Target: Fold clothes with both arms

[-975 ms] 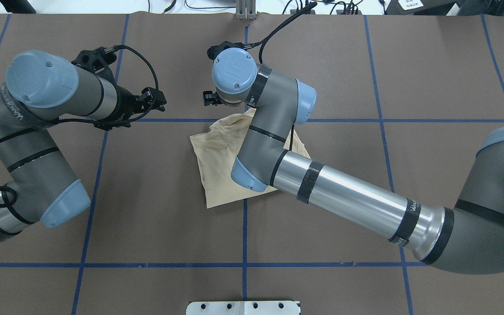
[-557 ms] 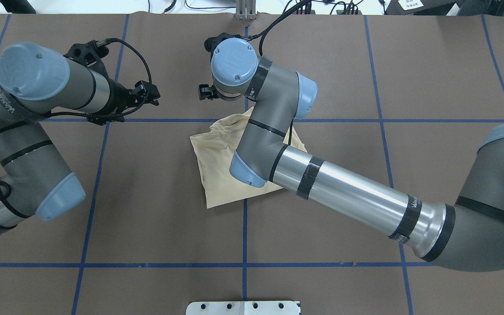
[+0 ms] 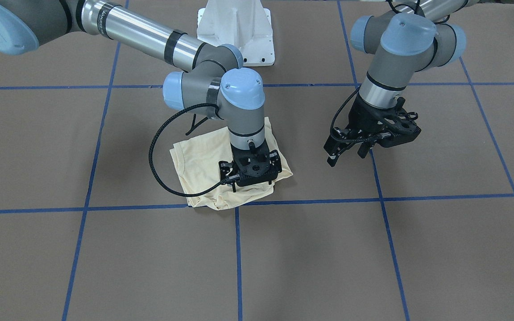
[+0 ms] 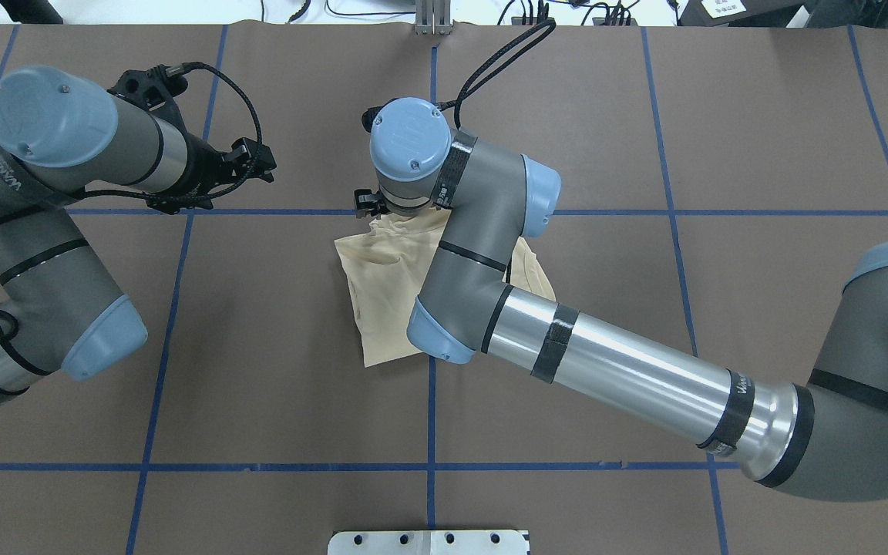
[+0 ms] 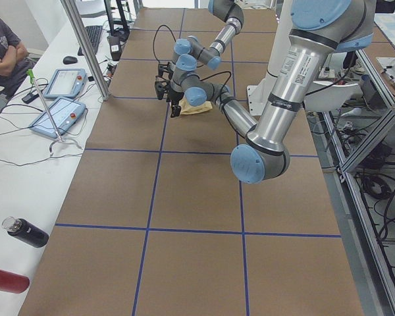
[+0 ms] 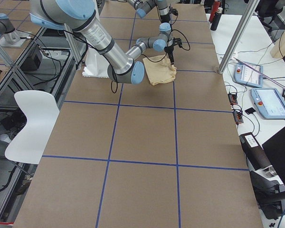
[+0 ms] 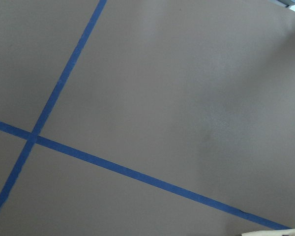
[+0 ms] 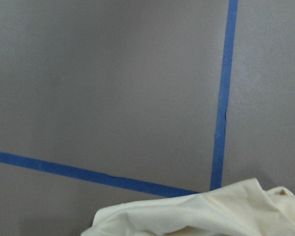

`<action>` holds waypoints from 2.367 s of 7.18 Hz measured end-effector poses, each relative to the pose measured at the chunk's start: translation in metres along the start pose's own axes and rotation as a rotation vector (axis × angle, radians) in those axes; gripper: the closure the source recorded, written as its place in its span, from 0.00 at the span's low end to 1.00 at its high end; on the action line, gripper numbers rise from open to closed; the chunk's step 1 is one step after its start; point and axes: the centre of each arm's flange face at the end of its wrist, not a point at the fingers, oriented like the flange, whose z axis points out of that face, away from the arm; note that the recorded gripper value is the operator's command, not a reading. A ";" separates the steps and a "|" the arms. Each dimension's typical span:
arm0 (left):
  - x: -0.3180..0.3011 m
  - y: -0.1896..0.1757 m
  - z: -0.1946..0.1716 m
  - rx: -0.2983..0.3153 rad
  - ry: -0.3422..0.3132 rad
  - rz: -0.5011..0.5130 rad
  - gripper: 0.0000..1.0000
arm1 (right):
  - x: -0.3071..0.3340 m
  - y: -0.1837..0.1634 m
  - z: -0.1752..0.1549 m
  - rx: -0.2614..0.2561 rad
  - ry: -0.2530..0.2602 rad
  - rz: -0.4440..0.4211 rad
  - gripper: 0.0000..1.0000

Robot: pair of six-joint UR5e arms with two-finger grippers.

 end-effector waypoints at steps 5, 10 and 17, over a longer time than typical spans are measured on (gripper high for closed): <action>0.000 0.000 0.002 -0.003 -0.004 -0.002 0.00 | 0.012 0.007 0.041 -0.030 0.084 -0.028 0.00; -0.001 -0.001 0.001 0.000 -0.002 -0.002 0.00 | 0.002 -0.059 0.043 0.127 0.026 -0.038 0.00; -0.071 -0.078 -0.061 0.058 -0.005 0.262 0.00 | 0.172 -0.098 -0.105 -0.025 0.047 0.036 0.00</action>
